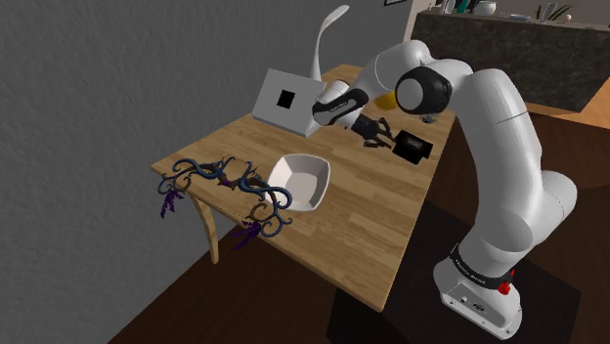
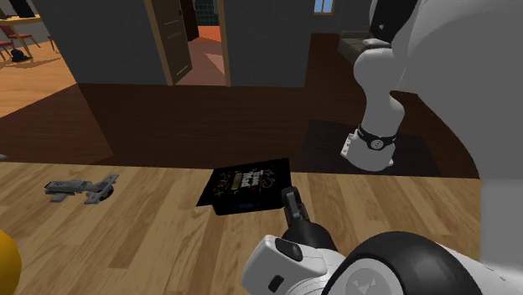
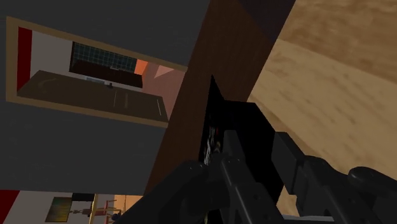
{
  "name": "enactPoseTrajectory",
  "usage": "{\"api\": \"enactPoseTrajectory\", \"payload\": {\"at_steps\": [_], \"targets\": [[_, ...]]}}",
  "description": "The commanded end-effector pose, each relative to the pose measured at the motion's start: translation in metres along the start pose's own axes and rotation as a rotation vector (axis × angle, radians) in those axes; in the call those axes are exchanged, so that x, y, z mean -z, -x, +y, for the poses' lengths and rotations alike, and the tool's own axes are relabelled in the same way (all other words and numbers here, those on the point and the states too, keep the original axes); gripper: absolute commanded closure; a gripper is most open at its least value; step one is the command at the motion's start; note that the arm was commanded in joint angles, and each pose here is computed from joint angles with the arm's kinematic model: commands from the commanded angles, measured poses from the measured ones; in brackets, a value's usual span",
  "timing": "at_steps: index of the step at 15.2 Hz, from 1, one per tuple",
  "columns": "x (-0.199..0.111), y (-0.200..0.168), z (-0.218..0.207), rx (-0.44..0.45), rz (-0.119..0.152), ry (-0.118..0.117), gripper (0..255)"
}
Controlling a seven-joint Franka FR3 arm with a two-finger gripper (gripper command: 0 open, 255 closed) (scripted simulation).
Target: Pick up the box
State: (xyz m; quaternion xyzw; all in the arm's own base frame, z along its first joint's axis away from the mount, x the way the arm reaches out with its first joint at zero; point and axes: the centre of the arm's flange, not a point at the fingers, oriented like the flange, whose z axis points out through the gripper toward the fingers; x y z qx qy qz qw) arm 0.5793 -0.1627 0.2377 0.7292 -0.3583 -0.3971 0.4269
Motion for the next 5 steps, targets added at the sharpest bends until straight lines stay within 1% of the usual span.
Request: {"api": "enactPoseTrajectory", "payload": {"at_steps": [1,3,5], "targets": [[0.003,0.003,0.011,-0.001,0.0,0.0,255],[0.006,0.006,0.02,-0.001,0.0,0.0,255],[0.007,0.006,0.021,-0.001,0.0,0.0,255]]}}
